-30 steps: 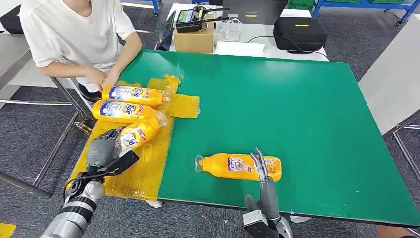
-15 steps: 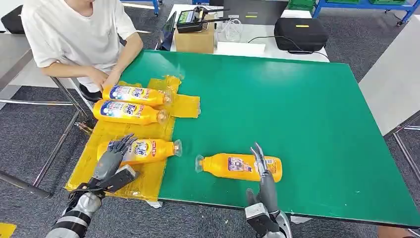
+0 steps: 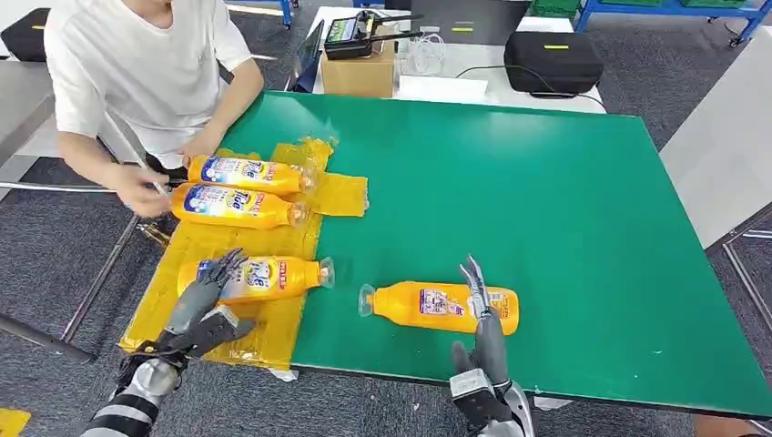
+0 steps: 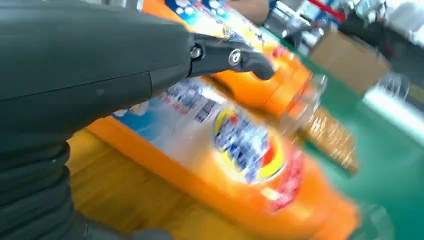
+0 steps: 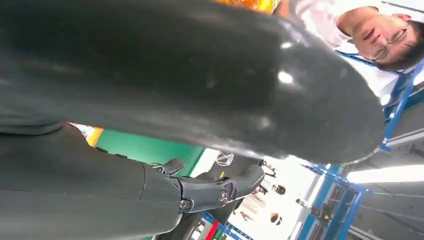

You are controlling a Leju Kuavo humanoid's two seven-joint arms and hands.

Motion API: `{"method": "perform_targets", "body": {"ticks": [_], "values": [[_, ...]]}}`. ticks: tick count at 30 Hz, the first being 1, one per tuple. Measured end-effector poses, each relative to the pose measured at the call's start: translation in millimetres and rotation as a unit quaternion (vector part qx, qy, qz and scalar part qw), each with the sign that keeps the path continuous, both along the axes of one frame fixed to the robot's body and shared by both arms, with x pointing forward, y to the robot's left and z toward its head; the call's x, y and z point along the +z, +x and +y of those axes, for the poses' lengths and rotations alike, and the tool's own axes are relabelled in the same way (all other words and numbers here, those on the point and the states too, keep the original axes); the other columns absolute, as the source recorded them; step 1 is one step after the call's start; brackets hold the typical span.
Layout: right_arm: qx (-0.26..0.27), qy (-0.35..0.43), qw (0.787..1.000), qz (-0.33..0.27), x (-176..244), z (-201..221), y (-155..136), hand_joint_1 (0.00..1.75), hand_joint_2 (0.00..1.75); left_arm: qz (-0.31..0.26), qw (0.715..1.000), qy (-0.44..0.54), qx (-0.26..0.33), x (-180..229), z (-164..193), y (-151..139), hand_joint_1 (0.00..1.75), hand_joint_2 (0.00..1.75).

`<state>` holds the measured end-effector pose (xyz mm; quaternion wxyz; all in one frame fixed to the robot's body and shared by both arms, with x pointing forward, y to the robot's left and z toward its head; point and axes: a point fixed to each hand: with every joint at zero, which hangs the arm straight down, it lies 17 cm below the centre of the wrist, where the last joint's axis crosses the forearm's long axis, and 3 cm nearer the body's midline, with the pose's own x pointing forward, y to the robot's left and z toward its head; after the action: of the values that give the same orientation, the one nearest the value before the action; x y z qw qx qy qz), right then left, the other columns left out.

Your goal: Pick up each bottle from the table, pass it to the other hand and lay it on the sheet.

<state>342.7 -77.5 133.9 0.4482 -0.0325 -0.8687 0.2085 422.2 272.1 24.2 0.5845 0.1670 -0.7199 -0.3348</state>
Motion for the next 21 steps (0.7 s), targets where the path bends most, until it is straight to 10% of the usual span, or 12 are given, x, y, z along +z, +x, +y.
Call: {"method": "perform_targets", "body": {"ticks": [7, 21], "values": [[-0.007, -0.021, 1.000, -0.018, 1.5, 1.6, -2.2, 0.00, 0.00, -0.040, 0.987, -0.148, 0.040, 40.7, -4.9, 4.1, 0.00, 1.75], [-0.051, -0.205, 0.977, 0.013, -57.8, -19.4, 2.4, 0.00, 0.00, -0.216, 0.827, -0.504, 0.127, 191.9, 2.1, -23.8, 0.00, 1.75]]}}
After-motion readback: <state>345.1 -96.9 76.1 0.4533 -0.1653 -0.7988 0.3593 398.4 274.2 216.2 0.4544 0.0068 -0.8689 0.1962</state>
